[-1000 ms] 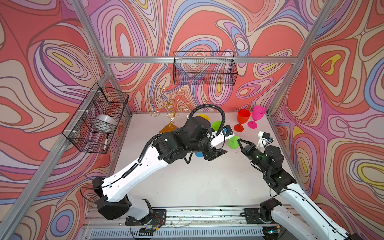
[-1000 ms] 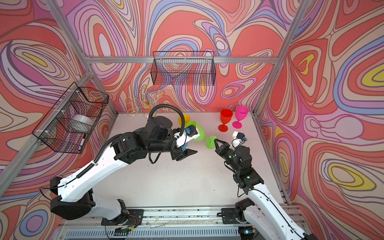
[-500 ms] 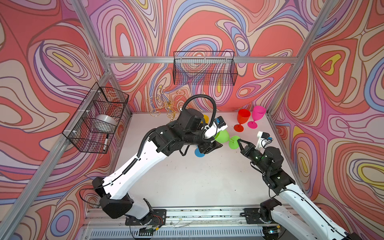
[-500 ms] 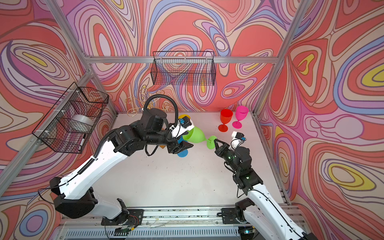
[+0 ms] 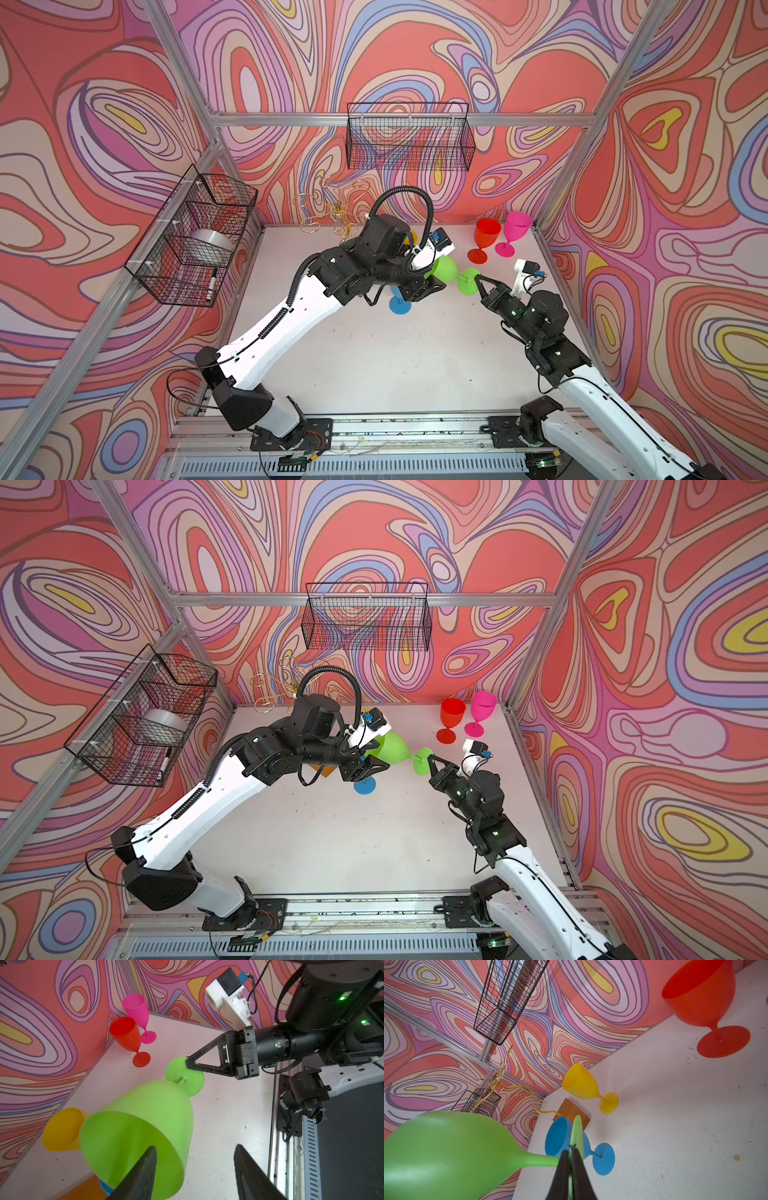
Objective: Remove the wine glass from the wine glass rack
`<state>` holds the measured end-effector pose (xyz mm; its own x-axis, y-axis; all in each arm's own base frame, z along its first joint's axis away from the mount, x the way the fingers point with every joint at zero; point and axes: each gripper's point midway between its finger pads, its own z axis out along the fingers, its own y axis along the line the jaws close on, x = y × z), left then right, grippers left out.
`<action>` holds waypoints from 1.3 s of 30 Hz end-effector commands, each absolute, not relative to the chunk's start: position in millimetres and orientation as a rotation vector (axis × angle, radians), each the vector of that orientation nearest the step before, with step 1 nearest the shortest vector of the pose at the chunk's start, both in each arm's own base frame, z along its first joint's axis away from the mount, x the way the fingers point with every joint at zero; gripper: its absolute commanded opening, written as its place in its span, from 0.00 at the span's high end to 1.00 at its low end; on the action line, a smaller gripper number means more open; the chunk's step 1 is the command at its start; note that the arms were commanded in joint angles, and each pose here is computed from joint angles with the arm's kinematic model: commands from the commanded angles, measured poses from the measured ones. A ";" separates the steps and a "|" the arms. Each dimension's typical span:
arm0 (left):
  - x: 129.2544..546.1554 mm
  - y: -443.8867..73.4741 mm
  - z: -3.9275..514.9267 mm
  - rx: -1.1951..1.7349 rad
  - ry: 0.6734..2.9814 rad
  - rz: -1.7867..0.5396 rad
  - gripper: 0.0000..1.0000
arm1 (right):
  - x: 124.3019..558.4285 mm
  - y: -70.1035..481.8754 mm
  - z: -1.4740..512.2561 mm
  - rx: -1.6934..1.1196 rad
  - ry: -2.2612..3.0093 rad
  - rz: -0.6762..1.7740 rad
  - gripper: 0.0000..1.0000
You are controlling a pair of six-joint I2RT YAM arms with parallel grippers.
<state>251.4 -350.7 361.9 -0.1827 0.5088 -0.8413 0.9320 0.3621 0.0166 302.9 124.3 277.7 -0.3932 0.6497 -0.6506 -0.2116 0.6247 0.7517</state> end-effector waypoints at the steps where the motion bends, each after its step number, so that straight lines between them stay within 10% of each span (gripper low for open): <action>1: 259.9 -356.3 351.3 1.241 1.850 -0.679 0.43 | 302.6 124.8 298.1 0.332 1.692 0.985 1.00; 7: 261.3 -359.3 351.7 1.230 1.843 -0.695 0.59 | 301.6 123.2 300.1 0.336 1.688 0.985 1.00; 13: 260.9 -358.1 357.8 1.207 1.844 -0.704 0.97 | 303.4 122.9 295.0 0.343 1.701 0.975 1.00; 35: 258.8 -350.8 375.9 1.178 1.823 -0.688 1.00 | 307.6 120.7 290.6 0.345 1.736 0.929 1.00; 39: 257.4 -343.0 377.6 1.170 1.838 -0.659 1.00 | 307.3 118.7 292.3 0.341 1.747 0.905 0.79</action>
